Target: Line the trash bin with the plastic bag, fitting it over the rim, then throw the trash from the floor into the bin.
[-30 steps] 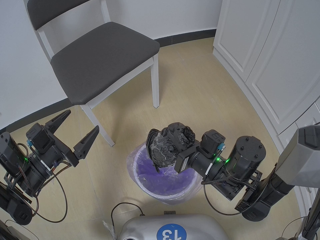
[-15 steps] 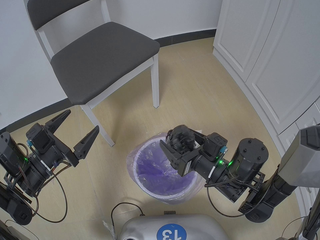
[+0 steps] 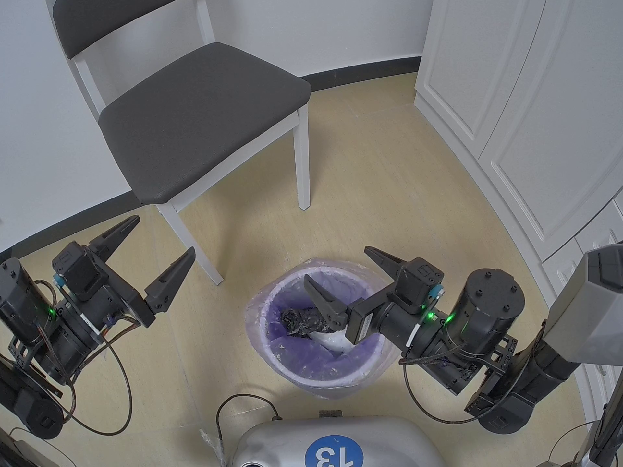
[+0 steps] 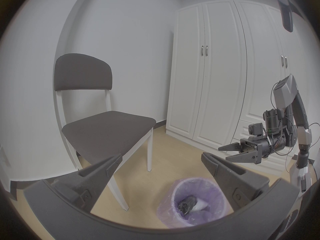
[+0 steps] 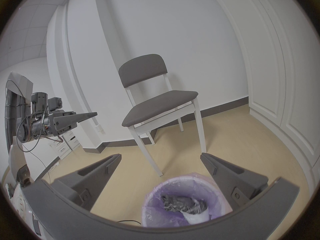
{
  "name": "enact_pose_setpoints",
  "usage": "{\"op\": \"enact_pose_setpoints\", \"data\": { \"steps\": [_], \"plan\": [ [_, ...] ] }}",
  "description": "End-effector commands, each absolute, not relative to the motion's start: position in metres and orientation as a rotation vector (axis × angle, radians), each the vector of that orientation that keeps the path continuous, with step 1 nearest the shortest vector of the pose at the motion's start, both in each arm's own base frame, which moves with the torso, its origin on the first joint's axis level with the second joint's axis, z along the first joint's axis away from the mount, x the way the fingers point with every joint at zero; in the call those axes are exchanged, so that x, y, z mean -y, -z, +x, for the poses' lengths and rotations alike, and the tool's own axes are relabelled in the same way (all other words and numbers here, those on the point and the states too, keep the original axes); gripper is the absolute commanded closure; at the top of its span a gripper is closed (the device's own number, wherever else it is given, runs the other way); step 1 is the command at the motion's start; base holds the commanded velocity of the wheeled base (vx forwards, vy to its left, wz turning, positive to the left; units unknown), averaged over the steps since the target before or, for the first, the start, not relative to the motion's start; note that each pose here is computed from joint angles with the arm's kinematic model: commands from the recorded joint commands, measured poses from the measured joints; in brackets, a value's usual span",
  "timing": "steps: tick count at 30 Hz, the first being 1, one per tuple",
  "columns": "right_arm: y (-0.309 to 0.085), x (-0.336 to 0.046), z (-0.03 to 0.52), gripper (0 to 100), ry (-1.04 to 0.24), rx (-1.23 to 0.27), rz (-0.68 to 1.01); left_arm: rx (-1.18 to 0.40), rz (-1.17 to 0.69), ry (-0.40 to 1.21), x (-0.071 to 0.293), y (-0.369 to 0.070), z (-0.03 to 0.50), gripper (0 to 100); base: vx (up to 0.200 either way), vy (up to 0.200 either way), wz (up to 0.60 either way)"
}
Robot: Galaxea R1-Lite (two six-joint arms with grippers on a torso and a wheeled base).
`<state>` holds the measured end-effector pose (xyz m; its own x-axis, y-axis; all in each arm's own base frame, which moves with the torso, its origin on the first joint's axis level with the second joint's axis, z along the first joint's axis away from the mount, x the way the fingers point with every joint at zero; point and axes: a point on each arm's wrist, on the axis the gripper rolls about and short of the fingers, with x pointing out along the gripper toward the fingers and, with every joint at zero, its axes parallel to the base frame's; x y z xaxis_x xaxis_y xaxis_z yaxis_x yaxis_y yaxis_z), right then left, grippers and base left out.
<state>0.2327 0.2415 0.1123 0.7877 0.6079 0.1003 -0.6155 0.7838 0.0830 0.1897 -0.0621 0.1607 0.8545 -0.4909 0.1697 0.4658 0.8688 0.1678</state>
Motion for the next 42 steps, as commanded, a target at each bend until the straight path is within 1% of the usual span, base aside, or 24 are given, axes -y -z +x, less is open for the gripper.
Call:
{"op": "enact_pose_setpoints", "data": {
  "steps": [1, 12, 15, 17, 18, 19, 22, 23, 25, 28, 29, 30, 31, 33, 36, 42],
  "plan": [
    [-0.111, -0.239, 0.233, 0, -0.654, 0.065, 0.107, 0.218, 0.123, 0.504, 0.062, -0.160, 0.190, 0, 0.000, 0.000, 0.00],
    [-0.109, -0.225, 0.237, 0, -0.613, 0.057, 0.061, 0.155, 0.143, 0.527, 0.066, -0.146, 0.192, 0, 0.000, 0.000, 0.00],
    [-0.105, -0.217, 0.243, 0, -0.584, 0.036, 0.021, 0.141, 0.147, 0.534, 0.068, -0.143, 0.191, 0, 0.000, 0.000, 0.00],
    [-0.096, -0.205, 0.251, 0, -0.539, -0.035, -0.040, 0.116, 0.151, 0.534, 0.069, -0.138, 0.193, 0, 0.000, 0.000, 0.00],
    [-0.095, -0.203, 0.253, 0, -0.531, -0.047, -0.043, 0.109, 0.152, 0.530, 0.069, -0.137, 0.194, 0, 0.000, 0.000, 0.00],
    [-0.090, -0.198, 0.260, 0, -0.506, -0.092, -0.055, 0.081, 0.155, 0.502, 0.069, -0.132, 0.197, 0, 0.000, 0.000, 0.00],
    [-0.084, -0.184, 0.276, 0, -0.445, -0.154, -0.055, 0.031, 0.165, 0.424, 0.071, -0.122, 0.204, 0, 0.000, 0.000, 0.00],
    [-0.081, -0.180, 0.279, 0, -0.430, -0.178, -0.053, 0.021, 0.166, 0.417, 0.072, -0.120, 0.205, 0, 0.000, 0.000, 0.00],
    [-0.070, -0.168, 0.285, 0, -0.413, -0.272, -0.042, 0.007, 0.167, 0.422, 0.075, -0.117, 0.206, 0, 0.000, 0.000, 0.00],
    [-0.060, -0.151, 0.291, 0, -0.436, -0.397, 0.003, -0.002, 0.168, 0.421, 0.077, -0.115, 0.208, 0, 0.000, 0.000, 0.00],
    [-0.059, -0.150, 0.291, 0, -0.440, -0.404, 0.005, -0.003, 0.169, 0.421, 0.077, -0.114, 0.208, 0, 0.000, 0.000, 0.00],
    [-0.054, -0.139, 0.296, 0, -0.460, -0.478, 0.027, -0.003, 0.169, 0.421, 0.077, -0.114, 0.208, 0, 0.000, 0.000, 0.00],
    [-0.054, -0.139, 0.296, 0, -0.460, -0.478, 0.027, -0.003, 0.169, 0.421, 0.077, -0.114, 0.208, 0, 0.000, 0.000, 0.00],
    [-0.048, -0.124, 0.304, 0, -0.488, -0.556, 0.062, -0.002, 0.168, 0.419, 0.076, -0.115, 0.208, 0, 0.000, 0.000, 0.00],
    [-0.039, -0.114, 0.309, 0, -0.514, -0.598, 0.105, -0.003, 0.169, 0.421, 0.077, -0.114, 0.208, 0, 0.000, 0.000, 0.00],
    [-0.024, -0.107, 0.317, 0, -0.496, -0.642, 0.112, -0.011, 0.170, 0.422, 0.077, -0.113, 0.209, 0, 0.000, 0.000, 0.00]
  ]
}}
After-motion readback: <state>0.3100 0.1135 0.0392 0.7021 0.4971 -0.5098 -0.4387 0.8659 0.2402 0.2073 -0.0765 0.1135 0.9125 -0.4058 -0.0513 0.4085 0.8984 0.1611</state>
